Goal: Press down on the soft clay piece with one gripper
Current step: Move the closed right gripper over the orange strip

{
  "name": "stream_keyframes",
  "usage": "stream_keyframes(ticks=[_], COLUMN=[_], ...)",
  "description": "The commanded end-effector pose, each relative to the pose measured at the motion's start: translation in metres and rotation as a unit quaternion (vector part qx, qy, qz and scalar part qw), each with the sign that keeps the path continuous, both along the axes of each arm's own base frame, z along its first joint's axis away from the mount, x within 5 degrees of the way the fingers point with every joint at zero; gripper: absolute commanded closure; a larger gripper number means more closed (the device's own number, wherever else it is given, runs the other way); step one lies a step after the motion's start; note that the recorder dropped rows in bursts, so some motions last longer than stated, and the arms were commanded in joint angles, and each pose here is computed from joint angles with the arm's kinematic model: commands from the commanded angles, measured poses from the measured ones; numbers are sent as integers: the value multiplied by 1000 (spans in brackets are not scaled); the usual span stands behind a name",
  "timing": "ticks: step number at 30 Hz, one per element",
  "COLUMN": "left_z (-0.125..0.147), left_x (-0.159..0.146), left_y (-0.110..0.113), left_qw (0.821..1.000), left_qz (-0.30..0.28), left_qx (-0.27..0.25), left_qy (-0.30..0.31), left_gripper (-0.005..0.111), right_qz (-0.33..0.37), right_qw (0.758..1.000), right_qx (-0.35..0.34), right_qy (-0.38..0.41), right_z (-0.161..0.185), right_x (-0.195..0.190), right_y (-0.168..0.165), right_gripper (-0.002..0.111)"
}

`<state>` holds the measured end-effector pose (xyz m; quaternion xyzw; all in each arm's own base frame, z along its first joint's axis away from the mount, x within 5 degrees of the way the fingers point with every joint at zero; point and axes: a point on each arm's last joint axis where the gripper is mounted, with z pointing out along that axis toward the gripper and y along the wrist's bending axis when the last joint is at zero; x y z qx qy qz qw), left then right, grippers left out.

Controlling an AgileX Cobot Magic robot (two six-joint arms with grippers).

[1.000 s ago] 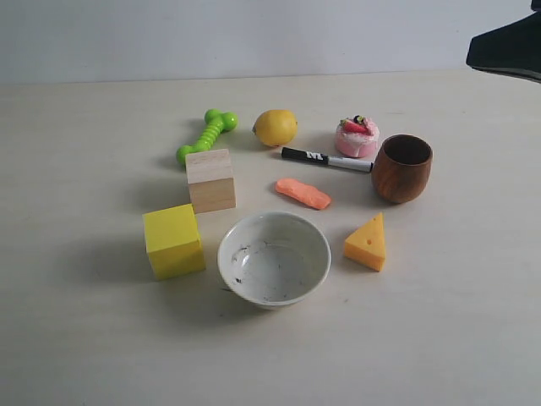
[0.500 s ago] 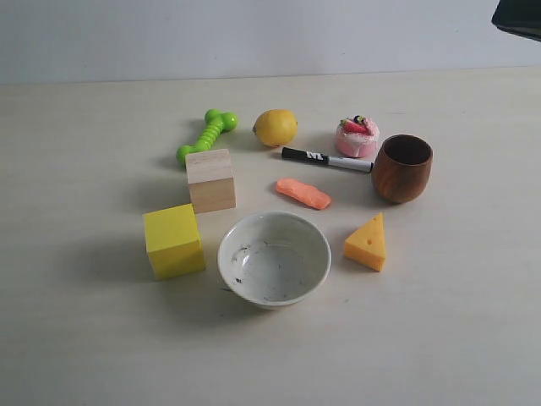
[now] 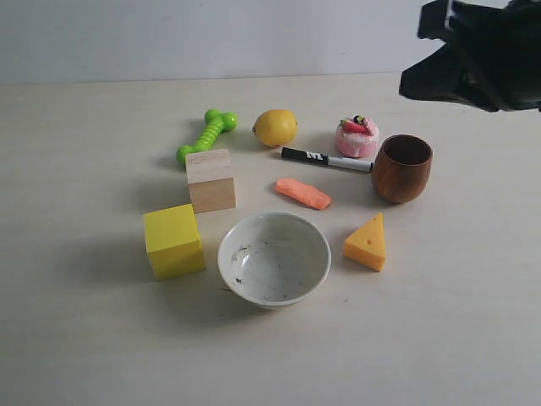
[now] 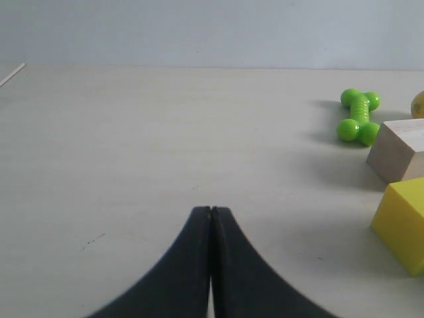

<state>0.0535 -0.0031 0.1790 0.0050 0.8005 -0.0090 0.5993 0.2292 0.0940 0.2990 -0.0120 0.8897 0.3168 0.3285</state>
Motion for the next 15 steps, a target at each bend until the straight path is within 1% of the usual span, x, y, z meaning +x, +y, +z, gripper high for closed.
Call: stream_keyframes(ticks=[1,4,9,15], left_z=[2,2,2,2], left_x=[0,0,0,0], left_y=[0,0,0,0], left_qw=[1000,1000,1000,1000], left_qz=[-2,-2,-2,-2], left_qx=[-3,-3,-3,-3], left_qy=[-9,-9,-9,-9], left_gripper=[107,107,107,107], right_qz=[-13,0,-9,-57], right_qw=[998,995,988,984], right_qx=[-53,-81,-109,-64], right_qy=[37,61,112,155], right_z=[7,13,13,-7], right_x=[17,30,58,86], right_y=[21,41,71,92], right_gripper=[108,108,108,108])
